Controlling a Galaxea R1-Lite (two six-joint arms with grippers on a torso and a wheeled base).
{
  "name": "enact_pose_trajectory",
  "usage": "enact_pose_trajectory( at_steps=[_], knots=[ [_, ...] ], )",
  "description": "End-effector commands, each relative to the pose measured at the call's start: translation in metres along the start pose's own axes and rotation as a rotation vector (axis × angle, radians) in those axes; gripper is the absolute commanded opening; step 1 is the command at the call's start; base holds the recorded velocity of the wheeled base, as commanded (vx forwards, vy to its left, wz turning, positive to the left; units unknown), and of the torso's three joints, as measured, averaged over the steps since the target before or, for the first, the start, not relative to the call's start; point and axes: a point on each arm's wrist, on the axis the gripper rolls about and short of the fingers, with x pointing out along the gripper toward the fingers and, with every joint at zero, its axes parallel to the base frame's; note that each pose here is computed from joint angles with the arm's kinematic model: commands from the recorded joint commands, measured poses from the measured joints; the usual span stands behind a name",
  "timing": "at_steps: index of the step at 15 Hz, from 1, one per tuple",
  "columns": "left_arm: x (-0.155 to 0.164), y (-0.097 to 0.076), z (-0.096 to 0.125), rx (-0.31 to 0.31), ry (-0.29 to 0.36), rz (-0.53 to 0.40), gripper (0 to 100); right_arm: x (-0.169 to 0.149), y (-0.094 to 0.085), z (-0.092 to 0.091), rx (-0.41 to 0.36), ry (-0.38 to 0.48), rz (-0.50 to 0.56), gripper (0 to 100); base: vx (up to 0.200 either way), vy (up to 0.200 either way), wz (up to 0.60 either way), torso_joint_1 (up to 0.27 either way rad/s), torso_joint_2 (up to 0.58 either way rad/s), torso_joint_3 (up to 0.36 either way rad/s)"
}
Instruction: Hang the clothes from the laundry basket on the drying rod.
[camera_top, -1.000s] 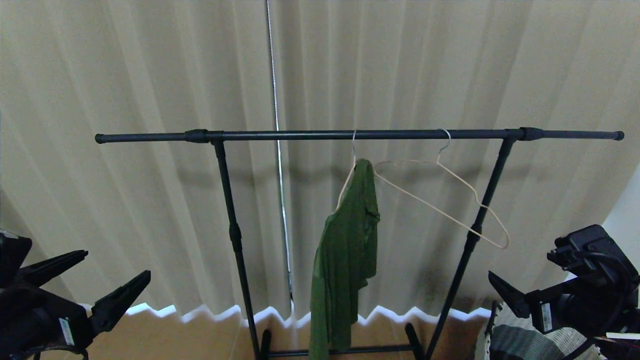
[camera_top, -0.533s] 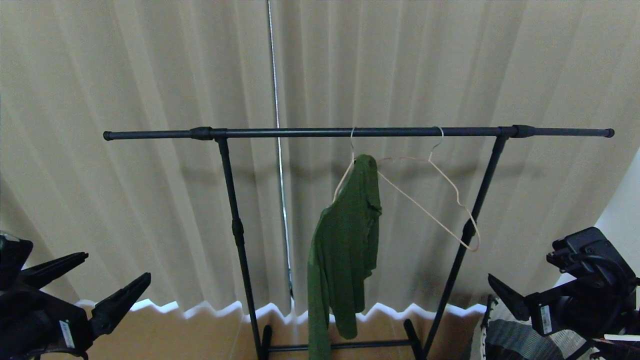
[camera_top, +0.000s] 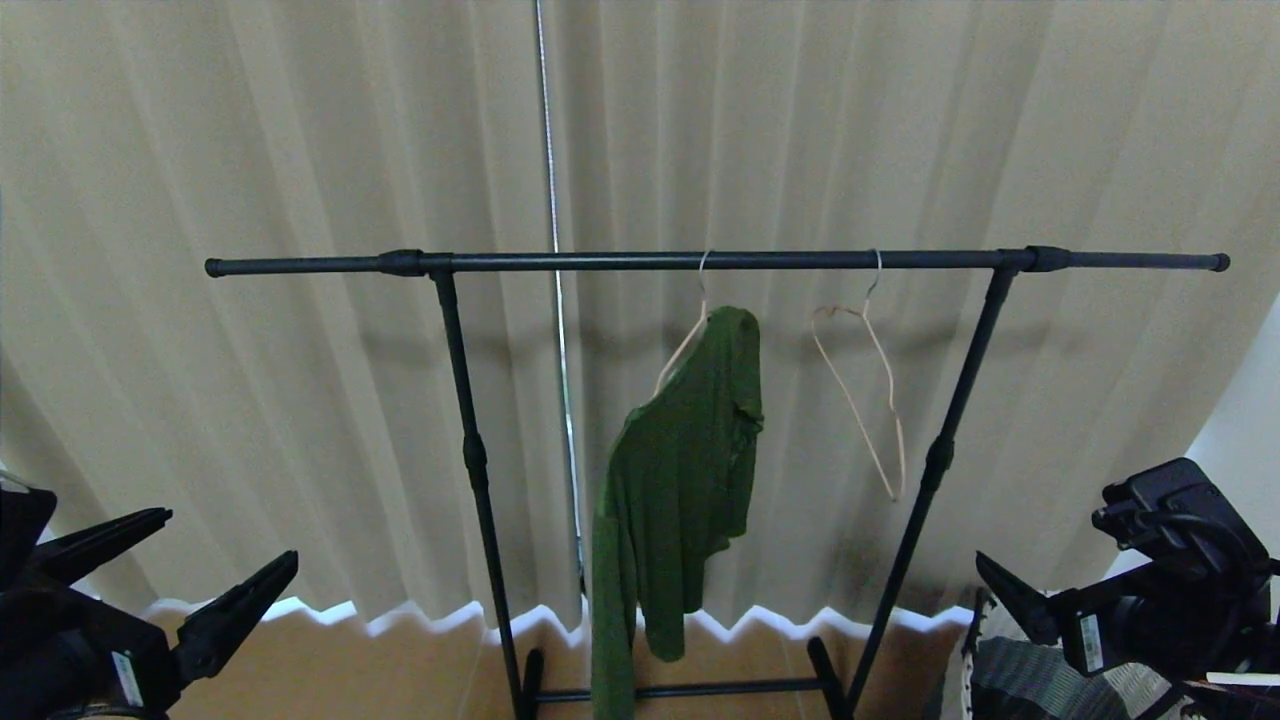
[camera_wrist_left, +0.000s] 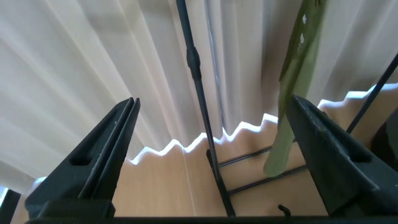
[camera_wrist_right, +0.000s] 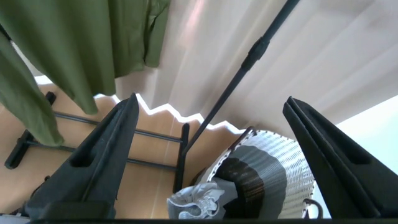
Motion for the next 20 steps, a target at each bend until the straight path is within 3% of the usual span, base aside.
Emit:
enact_pose_trajectory(
  at_steps=[1,20],
  knots=[
    [0.0,0.0,-0.0001,-0.001,0.0,0.0,100,0.0,0.0003,-0.0013,-0.002,0.005,0.002,100,0.0,0.0,0.0,-0.168,0.37,0.212],
    [-0.0017,-0.0004,-0.0021,0.003,0.002,0.002,100,-0.0004,0.0007,-0.0056,-0.015,0.022,0.004,100,0.0,0.0,0.0,-0.186,0.49,0.298]
  ],
)
